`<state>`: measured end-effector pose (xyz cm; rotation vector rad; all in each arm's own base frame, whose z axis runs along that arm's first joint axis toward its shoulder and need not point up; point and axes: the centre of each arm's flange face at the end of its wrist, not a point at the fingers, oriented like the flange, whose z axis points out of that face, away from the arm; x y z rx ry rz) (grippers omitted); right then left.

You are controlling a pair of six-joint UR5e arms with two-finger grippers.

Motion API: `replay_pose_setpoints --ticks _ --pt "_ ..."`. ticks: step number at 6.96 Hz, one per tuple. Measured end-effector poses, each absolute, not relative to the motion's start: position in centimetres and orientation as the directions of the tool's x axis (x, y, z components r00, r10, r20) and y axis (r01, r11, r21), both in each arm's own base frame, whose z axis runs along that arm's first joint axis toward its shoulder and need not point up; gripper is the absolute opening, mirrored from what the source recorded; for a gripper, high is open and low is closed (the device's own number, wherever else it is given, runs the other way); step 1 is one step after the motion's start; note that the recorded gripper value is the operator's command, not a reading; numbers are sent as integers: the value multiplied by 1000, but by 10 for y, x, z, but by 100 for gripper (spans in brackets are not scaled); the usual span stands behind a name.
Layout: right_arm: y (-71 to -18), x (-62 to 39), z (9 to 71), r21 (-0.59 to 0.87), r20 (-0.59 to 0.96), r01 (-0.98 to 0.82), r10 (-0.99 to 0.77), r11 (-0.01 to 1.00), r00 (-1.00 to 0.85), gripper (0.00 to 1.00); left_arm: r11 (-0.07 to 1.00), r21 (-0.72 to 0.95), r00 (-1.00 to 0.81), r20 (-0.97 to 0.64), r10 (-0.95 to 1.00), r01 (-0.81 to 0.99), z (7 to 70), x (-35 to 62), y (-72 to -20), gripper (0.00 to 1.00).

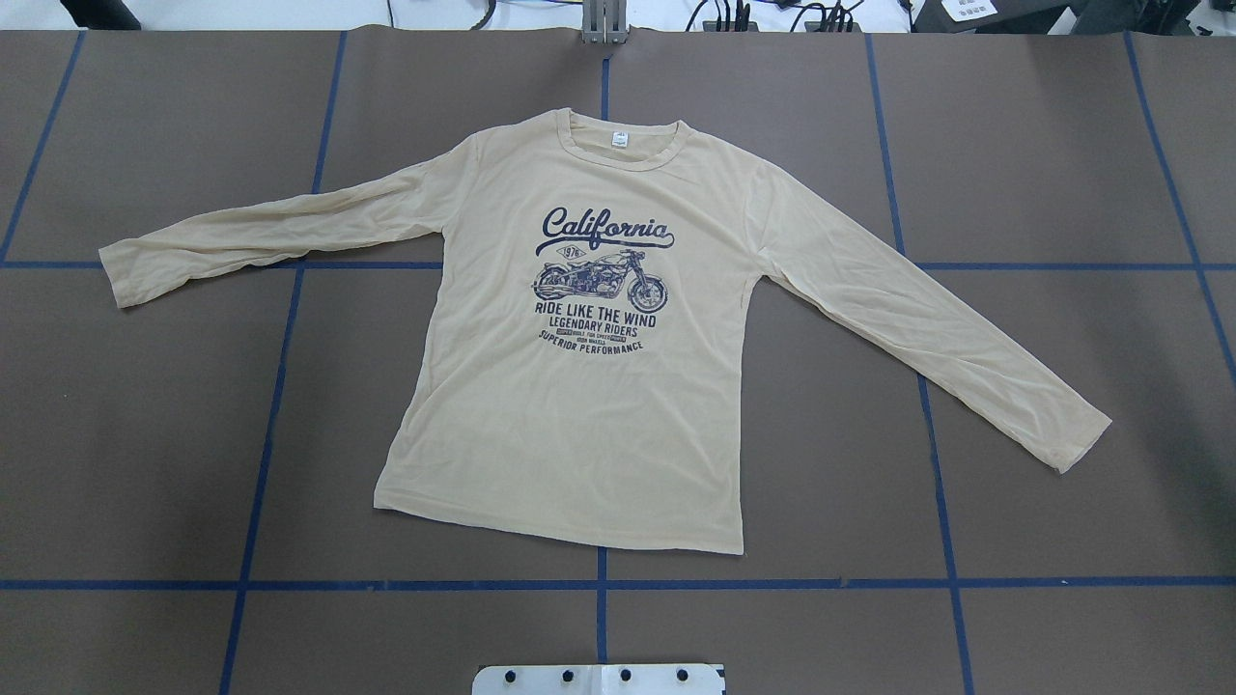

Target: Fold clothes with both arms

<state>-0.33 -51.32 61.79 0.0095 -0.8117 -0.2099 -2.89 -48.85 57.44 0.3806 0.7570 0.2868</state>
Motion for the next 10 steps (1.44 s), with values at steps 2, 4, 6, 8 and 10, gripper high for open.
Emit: replay_pose_setpoints --ticks 2,4,6,8,10 --pt "-513 -4 614 98 719 184 -197 978 666 100 895 431 691 -613 384 -115 576 -28 -489 100" --pt "-513 -3 615 98 719 184 -198 978 667 100 894 433 691 -612 385 -116 575 -28 -489 100" --pt "-506 -2 624 79 720 181 -182 980 670 100 894 432 691 -612 384 -115 576 -29 -487 100" --pt "-497 0 633 98 717 180 -194 979 669 100 897 427 691 -613 382 -116 580 -29 -487 100" --pt "-490 0 637 121 715 176 -209 977 667 100 899 423 691 -615 379 -116 582 -29 -486 100"
